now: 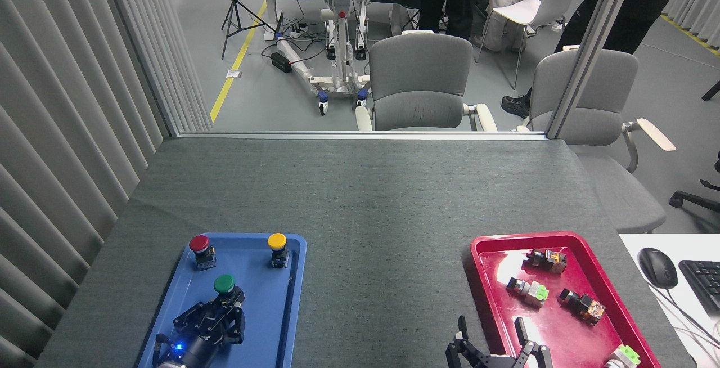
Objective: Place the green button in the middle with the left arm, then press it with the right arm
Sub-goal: 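Reach the left hand to the green button and grasp it, then carry the green button off the blue tray toward the table middle, then release the green button on the table and withdraw the left hand, then move the right hand over the green button and press down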
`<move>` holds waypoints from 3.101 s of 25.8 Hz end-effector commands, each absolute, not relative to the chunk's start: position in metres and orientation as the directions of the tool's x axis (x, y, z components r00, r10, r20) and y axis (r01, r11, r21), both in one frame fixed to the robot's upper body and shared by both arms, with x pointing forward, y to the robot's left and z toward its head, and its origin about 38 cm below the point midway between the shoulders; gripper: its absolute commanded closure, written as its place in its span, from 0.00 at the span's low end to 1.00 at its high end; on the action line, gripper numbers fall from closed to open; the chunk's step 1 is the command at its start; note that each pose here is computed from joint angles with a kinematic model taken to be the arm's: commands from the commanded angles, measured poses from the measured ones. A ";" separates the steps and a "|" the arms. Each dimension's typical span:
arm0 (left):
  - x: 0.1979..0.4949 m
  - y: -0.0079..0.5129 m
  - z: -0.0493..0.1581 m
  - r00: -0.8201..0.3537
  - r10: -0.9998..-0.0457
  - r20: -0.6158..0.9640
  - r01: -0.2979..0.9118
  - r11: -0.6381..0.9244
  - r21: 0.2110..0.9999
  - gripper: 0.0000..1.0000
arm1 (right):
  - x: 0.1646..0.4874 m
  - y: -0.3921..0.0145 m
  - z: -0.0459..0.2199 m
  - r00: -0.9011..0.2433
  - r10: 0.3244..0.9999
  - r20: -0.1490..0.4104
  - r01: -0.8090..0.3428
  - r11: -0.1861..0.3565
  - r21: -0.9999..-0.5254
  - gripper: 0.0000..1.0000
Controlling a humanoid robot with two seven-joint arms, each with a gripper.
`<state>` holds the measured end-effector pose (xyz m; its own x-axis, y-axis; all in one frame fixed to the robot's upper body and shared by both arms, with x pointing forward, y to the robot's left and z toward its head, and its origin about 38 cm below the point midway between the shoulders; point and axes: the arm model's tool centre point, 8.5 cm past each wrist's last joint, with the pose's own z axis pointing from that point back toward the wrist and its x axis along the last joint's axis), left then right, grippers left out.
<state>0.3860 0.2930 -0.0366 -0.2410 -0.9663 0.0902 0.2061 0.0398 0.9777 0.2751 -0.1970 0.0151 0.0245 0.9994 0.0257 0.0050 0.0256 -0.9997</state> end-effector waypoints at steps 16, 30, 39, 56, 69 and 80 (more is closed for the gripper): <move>0.424 0.138 0.015 -0.740 -0.669 0.067 0.047 0.048 0.998 1.00 | 0.275 -0.196 0.015 0.028 0.999 0.030 0.002 0.030 -1.000 0.00; 0.404 0.034 -0.029 -0.784 -0.609 0.122 0.191 -0.049 0.980 1.00 | 0.275 -0.196 0.014 0.028 0.999 0.031 -0.002 0.031 -1.000 0.00; 0.391 0.028 -0.042 -0.731 -0.678 0.076 0.168 -0.071 0.983 0.01 | 0.275 -0.199 0.014 0.025 0.999 0.022 -0.001 0.022 -1.000 0.00; 0.357 0.269 0.016 -0.318 -0.948 -0.005 -0.091 0.025 0.996 0.01 | 0.277 -0.192 0.013 0.017 0.999 0.034 -0.007 0.034 -0.999 0.00; 0.309 0.325 0.035 -0.124 -0.992 -0.002 -0.055 0.005 0.998 0.01 | 0.299 -0.141 0.009 -0.030 0.999 0.018 -0.015 0.017 -1.000 0.06; 0.314 0.348 0.045 -0.159 -0.987 0.007 -0.085 0.021 0.996 0.01 | 0.318 -0.104 0.003 -0.122 0.992 0.026 -0.033 0.022 -0.999 0.76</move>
<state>0.3113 0.3458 0.0398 -0.1577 -0.9874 0.0090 -0.0593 0.0185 0.9981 0.3162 -0.1113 0.0050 -0.0955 0.9951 0.0256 -0.0267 0.0232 -0.9994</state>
